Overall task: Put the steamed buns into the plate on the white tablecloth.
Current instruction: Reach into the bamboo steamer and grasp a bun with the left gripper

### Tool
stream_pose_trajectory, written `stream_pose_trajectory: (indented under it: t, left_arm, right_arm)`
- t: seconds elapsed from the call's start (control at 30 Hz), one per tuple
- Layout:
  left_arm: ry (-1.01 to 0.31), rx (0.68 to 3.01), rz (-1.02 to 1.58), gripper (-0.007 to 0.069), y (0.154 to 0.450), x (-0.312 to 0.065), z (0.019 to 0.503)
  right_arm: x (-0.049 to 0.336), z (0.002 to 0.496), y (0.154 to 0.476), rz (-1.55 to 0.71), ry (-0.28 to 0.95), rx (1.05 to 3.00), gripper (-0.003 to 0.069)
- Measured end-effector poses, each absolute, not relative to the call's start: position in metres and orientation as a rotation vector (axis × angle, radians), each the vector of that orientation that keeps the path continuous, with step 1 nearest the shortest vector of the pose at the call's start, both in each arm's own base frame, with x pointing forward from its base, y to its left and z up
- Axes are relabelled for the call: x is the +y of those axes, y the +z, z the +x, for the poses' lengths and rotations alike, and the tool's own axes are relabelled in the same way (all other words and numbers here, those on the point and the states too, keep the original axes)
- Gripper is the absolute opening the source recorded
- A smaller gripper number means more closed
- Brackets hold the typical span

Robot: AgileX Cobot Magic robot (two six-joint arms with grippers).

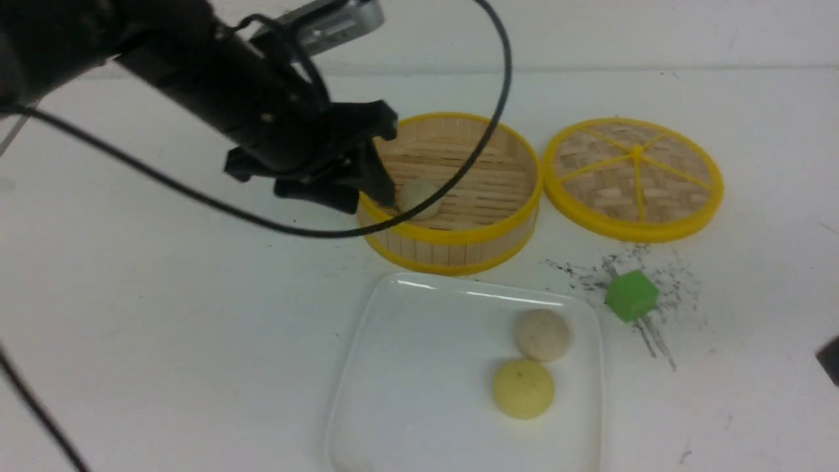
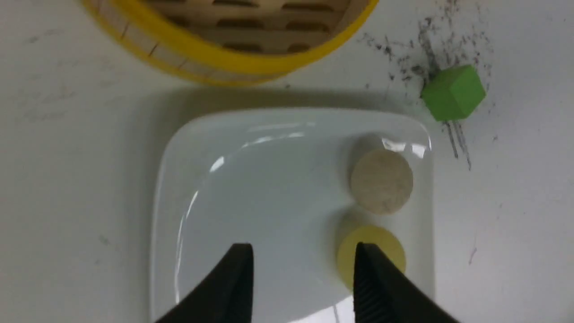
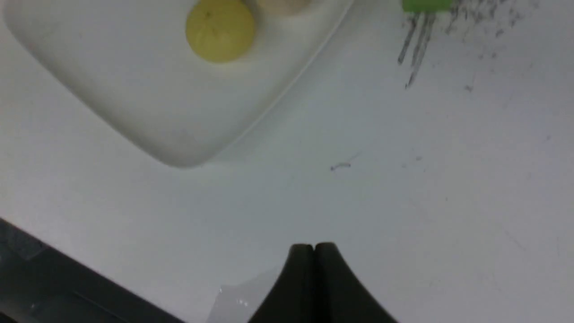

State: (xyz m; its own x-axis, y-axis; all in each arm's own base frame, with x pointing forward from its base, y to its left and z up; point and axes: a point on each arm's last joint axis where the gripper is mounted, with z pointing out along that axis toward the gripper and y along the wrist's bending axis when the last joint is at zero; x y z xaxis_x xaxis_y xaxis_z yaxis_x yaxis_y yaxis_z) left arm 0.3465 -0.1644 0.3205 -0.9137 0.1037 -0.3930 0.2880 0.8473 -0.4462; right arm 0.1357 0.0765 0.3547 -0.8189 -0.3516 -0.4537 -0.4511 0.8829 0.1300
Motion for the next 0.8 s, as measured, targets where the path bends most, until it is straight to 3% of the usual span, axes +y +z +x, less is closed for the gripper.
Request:
stream_pose_trajectory:
  t: [0.13,0.4,0.8]
  left_arm:
    - [-0.662,2.744,0.329,0.0334,0.296,-0.199,0.389]
    - [-0.35,2.718,0.311,0.0335,0.254,-0.238,0.461]
    - [-0.295,2.702,0.267,0.0335,0.237,-0.242,0.476]
  right_arm:
    - [0.066,0.114,0.335,-0.586,0.321,2.645,-0.0011]
    - [0.058,0.096,0.329,-0.577,0.329,2.608,-0.0008]
    - [0.059,0.099,0.33,-0.56,0.343,2.57,-0.0001]
